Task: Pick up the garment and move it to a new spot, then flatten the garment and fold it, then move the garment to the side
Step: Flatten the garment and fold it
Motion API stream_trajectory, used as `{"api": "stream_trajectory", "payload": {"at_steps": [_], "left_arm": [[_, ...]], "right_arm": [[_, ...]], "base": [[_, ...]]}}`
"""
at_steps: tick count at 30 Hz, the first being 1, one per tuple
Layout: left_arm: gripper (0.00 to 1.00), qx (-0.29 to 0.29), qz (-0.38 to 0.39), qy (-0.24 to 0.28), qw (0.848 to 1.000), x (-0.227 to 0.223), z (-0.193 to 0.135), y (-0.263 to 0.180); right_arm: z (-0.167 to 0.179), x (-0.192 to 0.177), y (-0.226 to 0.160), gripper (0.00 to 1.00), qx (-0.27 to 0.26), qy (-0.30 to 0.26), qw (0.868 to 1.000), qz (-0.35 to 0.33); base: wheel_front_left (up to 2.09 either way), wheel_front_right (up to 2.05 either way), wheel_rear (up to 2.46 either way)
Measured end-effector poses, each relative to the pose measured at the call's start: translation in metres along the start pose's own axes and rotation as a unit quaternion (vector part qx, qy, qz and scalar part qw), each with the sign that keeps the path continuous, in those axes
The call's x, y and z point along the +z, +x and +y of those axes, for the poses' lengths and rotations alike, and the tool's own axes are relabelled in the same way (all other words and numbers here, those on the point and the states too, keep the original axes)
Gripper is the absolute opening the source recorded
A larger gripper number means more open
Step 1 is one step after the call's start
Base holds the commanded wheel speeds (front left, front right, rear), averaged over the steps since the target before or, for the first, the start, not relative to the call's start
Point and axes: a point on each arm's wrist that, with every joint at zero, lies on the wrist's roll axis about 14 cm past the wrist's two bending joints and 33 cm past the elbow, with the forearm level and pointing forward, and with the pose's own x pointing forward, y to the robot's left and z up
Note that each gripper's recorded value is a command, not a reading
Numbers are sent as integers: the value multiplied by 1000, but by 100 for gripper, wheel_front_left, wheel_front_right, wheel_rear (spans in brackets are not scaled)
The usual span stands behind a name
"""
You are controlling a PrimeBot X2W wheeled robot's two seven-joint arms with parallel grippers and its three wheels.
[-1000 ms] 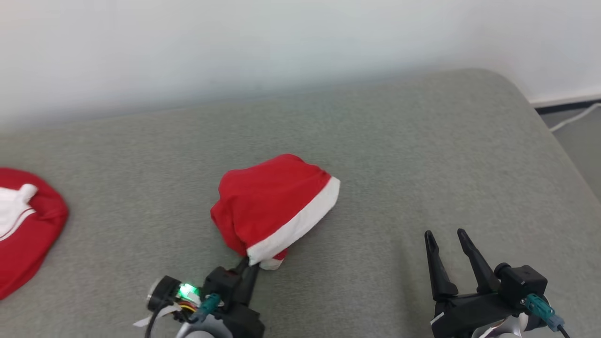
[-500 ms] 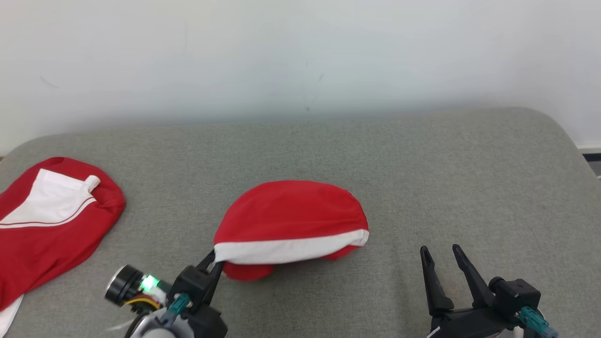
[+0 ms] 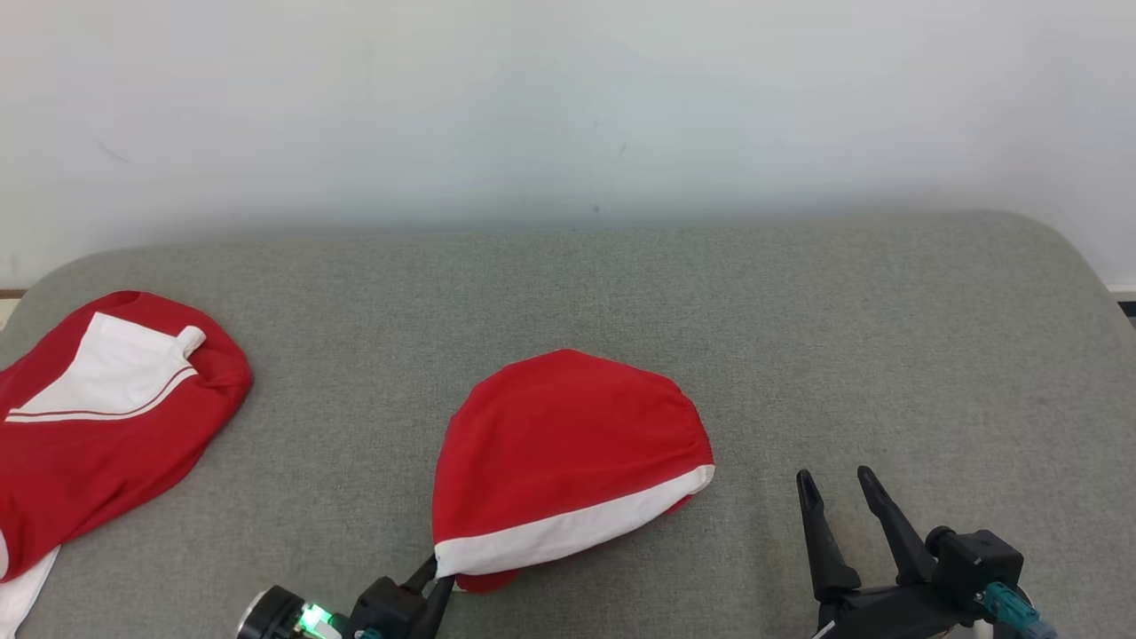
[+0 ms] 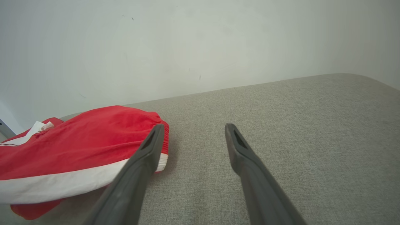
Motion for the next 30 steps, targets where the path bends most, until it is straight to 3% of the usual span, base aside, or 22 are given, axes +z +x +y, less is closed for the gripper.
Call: {"api": "stream_trajectory", "payload": {"at_steps": [1, 2, 3, 10, 18, 25, 30], "left_arm": [[47, 1, 1, -6, 1000, -1, -1, -1], [78, 2, 1, -10, 1000, -2, -3, -1], [100, 2, 2, -14, 1000, -3, -4, -2], [100, 7, 8, -43, 999, -12, -15, -12], [100, 53, -27, -104, 993, 5, -11, -25], [100, 83, -67, -111, 988, 27, 5, -31], [100, 95, -55, -119, 987, 19, 8, -38]], "right_arm": [[0, 0, 0, 100, 1, -1, 1000, 1], [0, 0, 0, 100, 2, -2, 1000, 1], [0, 0, 1, 100, 2, -3, 1000, 1], [5, -1, 4, 100, 12, -2, 1000, 2], [11, -2, 8, 100, 21, -1, 1000, 4], [13, -4, 11, 100, 25, 0, 1000, 5], [13, -4, 11, 100, 26, 0, 1000, 6]], "base": [[0, 0, 0], [0, 0, 0], [0, 0, 0], [0, 0, 0], [0, 0, 0], [0, 0, 0], [0, 0, 0]]}}
